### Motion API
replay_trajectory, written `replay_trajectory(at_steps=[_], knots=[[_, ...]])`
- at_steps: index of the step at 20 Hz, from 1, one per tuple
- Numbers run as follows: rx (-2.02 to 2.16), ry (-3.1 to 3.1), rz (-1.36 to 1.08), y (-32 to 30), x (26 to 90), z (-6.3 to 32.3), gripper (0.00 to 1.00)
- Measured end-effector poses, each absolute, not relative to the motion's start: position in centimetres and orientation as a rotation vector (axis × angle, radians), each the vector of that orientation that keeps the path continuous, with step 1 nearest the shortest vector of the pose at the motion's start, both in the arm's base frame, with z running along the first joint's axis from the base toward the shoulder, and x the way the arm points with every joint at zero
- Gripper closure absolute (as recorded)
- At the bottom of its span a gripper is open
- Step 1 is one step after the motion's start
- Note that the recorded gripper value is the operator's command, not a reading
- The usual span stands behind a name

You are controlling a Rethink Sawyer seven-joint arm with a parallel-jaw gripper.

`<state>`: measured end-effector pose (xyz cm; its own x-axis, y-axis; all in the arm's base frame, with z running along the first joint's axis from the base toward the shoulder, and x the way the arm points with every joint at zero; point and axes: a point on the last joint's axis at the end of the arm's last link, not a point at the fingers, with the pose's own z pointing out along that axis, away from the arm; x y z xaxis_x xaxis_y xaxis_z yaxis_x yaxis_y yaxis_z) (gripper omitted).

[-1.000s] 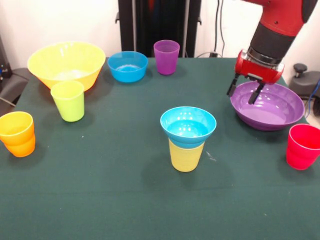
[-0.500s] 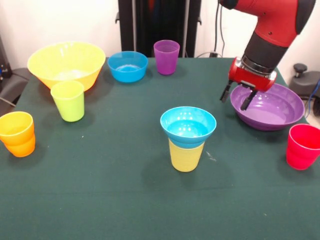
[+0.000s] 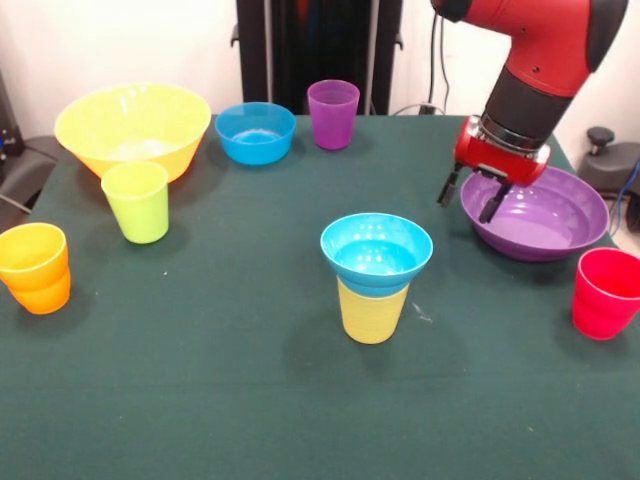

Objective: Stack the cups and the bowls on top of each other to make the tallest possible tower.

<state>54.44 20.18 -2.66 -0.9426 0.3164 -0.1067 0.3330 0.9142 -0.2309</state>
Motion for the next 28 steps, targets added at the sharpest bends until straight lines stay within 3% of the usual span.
replay_trajectory(at_steps=[12,28], knots=[[0.684,2.959,-0.222,17.1,56.5,-0.8,0.00],[0.707,2.991,-0.134,13.3,54.5,-2.0,0.00]])
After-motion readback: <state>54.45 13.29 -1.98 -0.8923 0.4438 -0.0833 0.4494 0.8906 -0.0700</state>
